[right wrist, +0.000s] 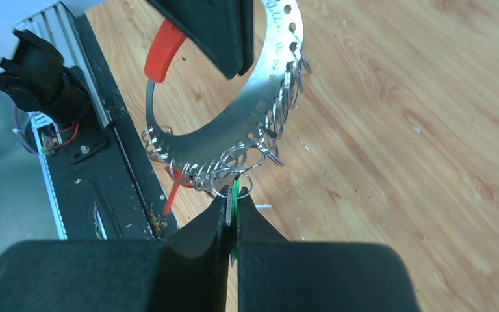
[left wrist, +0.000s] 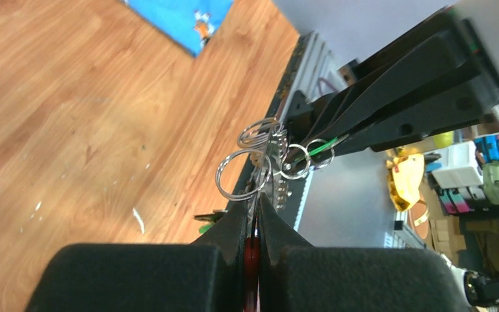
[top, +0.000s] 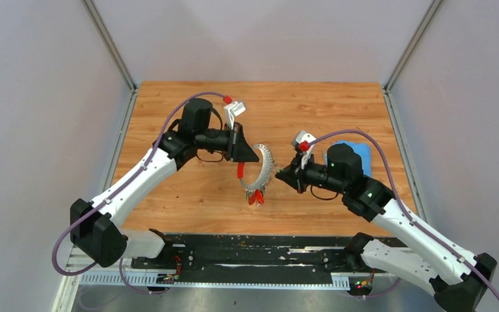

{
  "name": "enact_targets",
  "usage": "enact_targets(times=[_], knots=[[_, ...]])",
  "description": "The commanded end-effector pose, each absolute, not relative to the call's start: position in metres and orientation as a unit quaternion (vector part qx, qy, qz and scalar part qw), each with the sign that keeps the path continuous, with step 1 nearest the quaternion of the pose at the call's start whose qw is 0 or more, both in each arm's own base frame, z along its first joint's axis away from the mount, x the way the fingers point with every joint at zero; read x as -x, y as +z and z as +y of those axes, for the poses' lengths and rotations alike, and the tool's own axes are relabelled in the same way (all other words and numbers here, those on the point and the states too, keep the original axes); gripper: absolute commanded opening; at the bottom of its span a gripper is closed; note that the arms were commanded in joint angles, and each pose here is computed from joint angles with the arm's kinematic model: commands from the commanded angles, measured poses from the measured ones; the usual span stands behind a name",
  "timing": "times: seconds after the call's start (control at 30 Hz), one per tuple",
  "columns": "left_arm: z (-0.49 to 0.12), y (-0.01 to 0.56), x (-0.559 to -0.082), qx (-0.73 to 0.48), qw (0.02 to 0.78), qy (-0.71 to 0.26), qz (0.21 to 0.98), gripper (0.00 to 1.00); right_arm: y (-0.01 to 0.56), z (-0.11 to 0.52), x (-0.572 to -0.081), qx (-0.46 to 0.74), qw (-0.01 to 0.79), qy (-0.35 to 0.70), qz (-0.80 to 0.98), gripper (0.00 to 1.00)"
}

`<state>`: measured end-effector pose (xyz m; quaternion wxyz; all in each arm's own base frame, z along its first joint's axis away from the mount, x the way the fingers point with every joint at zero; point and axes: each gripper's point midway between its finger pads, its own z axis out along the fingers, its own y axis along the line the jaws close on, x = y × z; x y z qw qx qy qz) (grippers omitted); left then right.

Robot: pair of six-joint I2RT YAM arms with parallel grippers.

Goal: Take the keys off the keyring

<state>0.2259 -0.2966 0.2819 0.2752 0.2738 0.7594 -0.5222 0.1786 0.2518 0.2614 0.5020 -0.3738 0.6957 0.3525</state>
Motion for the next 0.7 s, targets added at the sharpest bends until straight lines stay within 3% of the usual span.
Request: enact_targets(times=[0.0,0.3,0.67], knots=[[-0.279,0.226,-0.242,-0.243,0.297,-0.441,0.811,0.0,0.263,0.251,-0.178,0.375,0.489,0.341,0.71,0.01],[-0.282,0.179,-0.249,-0.184,0.311,-0.425,0.83,0.0,0.24,0.245,-0.191,0.377,0.438,0.286,0.764,0.01],[-0.272,0.071,-0.268,-0.114,0.268,-0.326,0.899,0.0,0.138,0.243,-0.198,0.339,0.295,0.225,0.865,0.01]])
